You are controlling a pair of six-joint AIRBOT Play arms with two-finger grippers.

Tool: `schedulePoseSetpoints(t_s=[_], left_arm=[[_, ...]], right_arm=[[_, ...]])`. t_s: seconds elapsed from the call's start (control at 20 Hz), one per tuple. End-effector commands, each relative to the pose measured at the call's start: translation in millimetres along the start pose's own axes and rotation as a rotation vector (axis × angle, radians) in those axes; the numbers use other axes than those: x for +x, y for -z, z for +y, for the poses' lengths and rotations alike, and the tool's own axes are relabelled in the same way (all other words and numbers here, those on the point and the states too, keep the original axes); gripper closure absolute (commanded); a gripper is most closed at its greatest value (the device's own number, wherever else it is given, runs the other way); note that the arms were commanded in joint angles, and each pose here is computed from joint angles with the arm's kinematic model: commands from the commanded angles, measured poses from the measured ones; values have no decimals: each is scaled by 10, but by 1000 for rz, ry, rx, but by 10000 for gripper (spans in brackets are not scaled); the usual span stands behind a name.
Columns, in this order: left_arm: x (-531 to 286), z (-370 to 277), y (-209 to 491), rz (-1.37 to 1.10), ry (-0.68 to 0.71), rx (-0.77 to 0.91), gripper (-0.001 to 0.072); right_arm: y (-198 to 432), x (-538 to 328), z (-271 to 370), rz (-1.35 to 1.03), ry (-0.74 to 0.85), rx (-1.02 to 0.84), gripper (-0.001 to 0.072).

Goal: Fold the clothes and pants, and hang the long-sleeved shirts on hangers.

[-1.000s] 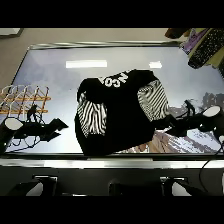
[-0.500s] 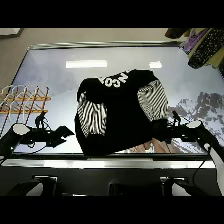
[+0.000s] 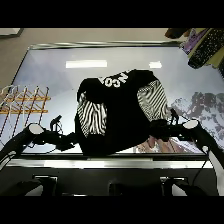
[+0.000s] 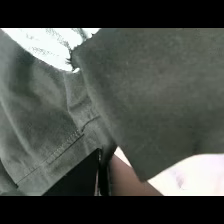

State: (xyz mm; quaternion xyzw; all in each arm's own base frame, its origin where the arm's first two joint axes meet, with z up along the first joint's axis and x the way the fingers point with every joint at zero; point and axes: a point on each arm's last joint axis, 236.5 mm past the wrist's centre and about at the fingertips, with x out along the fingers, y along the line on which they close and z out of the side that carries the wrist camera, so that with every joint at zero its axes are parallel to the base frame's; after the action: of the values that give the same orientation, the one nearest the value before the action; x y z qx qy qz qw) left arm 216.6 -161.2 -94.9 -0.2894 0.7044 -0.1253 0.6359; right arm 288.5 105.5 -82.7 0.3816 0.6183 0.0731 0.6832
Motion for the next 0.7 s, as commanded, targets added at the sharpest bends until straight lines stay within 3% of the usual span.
schedulePoseSetpoints(t_s=[0.0,0.05,0.2,0.3,0.5,0.65], left_arm=[[224,-185,-15,-17,21,32,329],[230,-237,-37,-31,34,37,670],[-9,-589,-281,-96,88,112,677],[-456,-1094,-622,-213,131,258,677],[-1932,-2379,-1160,-575,221,562,676],[-3184,-3157,-1047,-860,289,747,676]], right_arm=[[123,-18,40,46,-11,5,676],[138,-36,80,48,-23,5,676],[-116,-331,500,-74,-109,-79,677],[-605,-848,1038,-262,-152,-215,678],[-1329,-2477,2289,-700,-191,-478,678],[-1226,-3891,3003,-1040,-188,-632,677]])
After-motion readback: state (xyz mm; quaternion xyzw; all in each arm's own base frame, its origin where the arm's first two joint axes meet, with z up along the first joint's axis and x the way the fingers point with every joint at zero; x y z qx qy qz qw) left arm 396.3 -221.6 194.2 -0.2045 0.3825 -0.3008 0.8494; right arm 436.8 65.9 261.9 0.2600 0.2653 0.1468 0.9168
